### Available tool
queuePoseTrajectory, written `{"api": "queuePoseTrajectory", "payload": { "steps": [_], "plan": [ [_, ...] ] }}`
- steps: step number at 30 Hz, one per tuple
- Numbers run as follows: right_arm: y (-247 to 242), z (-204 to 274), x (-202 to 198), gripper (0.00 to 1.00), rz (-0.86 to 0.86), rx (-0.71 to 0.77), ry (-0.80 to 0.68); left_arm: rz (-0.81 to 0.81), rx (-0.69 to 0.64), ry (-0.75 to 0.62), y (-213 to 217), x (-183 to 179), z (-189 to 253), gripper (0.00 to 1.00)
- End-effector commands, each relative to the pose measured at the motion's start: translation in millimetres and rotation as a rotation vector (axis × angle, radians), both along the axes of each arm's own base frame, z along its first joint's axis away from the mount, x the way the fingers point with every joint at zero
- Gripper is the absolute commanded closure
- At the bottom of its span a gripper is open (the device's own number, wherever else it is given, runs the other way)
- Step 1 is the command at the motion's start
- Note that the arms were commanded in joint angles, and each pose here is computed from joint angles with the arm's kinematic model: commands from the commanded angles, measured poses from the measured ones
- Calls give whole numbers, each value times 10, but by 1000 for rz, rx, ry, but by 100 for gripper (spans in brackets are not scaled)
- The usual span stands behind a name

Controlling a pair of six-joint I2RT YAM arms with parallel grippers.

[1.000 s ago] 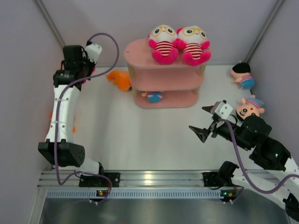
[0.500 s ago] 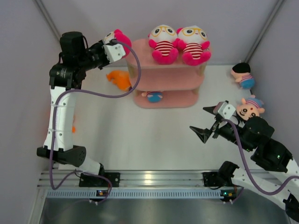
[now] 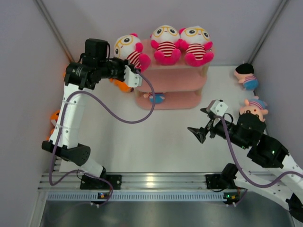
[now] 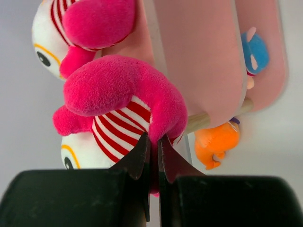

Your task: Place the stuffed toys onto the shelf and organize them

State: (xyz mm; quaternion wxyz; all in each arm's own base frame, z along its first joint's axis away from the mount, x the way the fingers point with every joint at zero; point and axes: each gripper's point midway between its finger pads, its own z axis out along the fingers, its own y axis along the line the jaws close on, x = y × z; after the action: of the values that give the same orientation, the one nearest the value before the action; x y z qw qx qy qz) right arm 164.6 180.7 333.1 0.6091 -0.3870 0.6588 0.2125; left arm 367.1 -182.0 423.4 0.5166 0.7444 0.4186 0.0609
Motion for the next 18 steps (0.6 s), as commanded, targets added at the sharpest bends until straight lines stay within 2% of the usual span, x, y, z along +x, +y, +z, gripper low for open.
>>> {"api": "queuePoseTrajectory", "payload": {
  "steps": [1,5,8,9,11,12,14,15,16,18],
  "plan": [
    [27,169,21,8,-3,47,-13,-88,119,-60,-24,-36,-93,100],
    [56,313,60,8,-9,73,-37,-117,152,-73,-9,-92,-118,100],
    [94,616,211,7,-50,89,-91,-128,171,-62,-15,-148,-157,100],
    [85,867,247,7,-62,108,-142,-129,170,-62,-27,-157,-155,100],
    [287,1010,439,7,-58,88,-165,-126,175,-65,-14,-165,-154,100],
    [329,1285,447,7,-36,105,-227,-124,178,-66,-9,-171,-155,100],
    [577,1385,633,7,-11,80,-272,-122,182,-67,8,-184,-163,100],
    [656,1584,636,7,27,84,-333,-122,185,-67,8,-187,-169,100],
    [839,1522,767,7,48,51,-331,-121,187,-66,10,-185,-176,100],
    [978,1718,847,7,81,31,-414,-123,191,-65,14,-188,-189,100]
  ]
}}
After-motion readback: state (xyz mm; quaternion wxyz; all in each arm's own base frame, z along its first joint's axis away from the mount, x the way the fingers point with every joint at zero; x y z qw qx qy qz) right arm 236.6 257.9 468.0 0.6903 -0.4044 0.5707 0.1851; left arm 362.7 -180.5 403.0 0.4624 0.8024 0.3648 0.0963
